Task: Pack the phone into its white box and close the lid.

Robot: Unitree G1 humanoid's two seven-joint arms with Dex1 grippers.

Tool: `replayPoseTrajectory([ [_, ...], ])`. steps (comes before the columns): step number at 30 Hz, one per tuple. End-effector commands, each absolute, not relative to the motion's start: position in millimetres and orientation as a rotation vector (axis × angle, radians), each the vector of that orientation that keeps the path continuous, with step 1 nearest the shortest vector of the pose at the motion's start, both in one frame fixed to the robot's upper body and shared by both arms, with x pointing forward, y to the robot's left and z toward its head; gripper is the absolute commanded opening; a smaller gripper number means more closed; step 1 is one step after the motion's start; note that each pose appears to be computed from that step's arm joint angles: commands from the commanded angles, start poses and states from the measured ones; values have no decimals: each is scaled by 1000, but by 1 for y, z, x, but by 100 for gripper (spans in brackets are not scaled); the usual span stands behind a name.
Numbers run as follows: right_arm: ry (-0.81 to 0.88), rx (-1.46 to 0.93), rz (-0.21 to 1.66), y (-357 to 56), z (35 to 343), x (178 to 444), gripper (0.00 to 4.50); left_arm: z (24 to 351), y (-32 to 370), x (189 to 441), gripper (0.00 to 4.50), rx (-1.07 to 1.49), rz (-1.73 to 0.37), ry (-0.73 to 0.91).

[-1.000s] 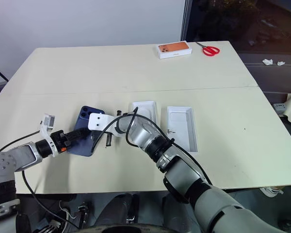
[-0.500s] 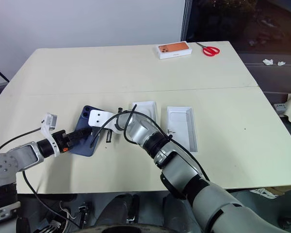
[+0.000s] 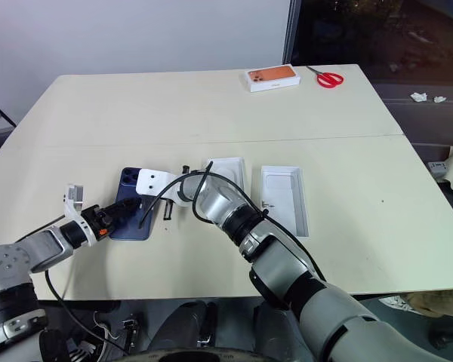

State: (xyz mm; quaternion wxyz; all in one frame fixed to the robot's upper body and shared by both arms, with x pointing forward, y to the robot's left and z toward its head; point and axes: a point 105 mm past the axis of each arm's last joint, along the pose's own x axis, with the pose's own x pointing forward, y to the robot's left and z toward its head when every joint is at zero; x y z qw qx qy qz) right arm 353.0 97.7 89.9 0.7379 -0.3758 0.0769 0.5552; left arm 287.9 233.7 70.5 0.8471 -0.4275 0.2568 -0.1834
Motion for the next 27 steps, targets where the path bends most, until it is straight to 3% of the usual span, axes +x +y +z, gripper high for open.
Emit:
replayPoseTrajectory([
  [1,102,-807,1235,104,104,348,0,42,226,276,153,-918,-312,661],
  [6,116,-790,1233,100,101,347,0,51,244,287,153,-968,-197,564],
  [12,116,-792,1240,98,98,343,0,55,244,278,153,-853,-214,596],
  [18,116,-785,1243,99,99,342,0,53,237,274,433,-843,-237,623],
  [27,102,-781,1244,98,103,342,0,46,242,264,447,-805,-253,677],
])
